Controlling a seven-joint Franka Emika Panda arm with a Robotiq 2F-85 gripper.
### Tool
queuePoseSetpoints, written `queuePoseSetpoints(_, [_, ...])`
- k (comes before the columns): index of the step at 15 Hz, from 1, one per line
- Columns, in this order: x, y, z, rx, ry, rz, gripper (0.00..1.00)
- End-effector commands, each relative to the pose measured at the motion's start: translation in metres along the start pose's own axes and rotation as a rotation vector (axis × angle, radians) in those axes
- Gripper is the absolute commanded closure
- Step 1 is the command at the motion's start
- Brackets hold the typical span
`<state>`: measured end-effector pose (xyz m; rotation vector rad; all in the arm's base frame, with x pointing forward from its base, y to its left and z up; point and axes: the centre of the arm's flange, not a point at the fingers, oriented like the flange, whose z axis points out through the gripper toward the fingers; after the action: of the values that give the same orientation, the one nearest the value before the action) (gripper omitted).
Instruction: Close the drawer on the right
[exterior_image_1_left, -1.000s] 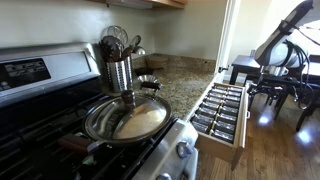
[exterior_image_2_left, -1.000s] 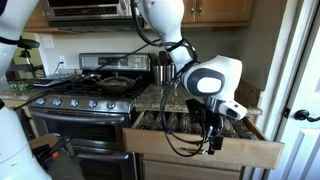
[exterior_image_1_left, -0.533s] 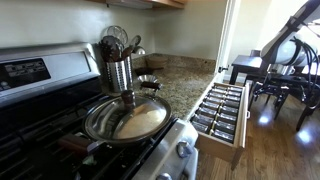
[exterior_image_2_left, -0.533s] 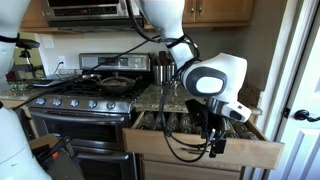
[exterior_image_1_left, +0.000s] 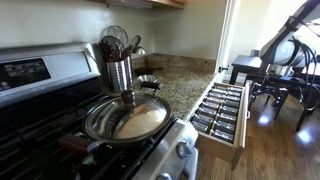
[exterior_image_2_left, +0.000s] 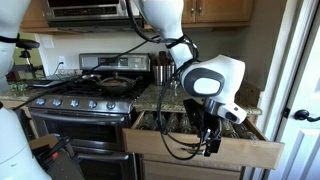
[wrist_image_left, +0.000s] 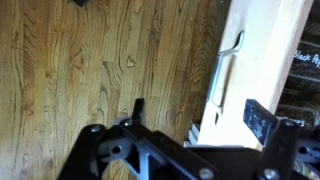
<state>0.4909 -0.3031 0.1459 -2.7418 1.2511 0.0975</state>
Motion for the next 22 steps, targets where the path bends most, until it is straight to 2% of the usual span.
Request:
queuePoseSetpoints(1, [-0.009, -0.013, -0.014, 0.089, -0.002, 0.011, 0.0])
queuePoseSetpoints(3, [-0.006, -0.027, -0.013, 0.115, -0.007, 0.02, 0.0])
queuePoseSetpoints(4, [-0.005, -0.033, -0.013, 0.126, -0.008, 0.024, 0.25])
queuePoseSetpoints(6, [-0.004, -0.045, -0.013, 0.144, -0.009, 0.029, 0.32])
queuePoseSetpoints(12, [0.006, -0.067, -0.006, 0.145, -0.014, 0.032, 0.72])
queuePoseSetpoints(16, [0.007, -0.07, -0.001, 0.135, -0.027, 0.03, 0.52])
queuePoseSetpoints(18, [0.007, -0.069, -0.003, 0.136, -0.036, 0.029, 0.36])
queuePoseSetpoints(22, [0.006, -0.061, -0.006, 0.116, -0.061, 0.043, 0.16])
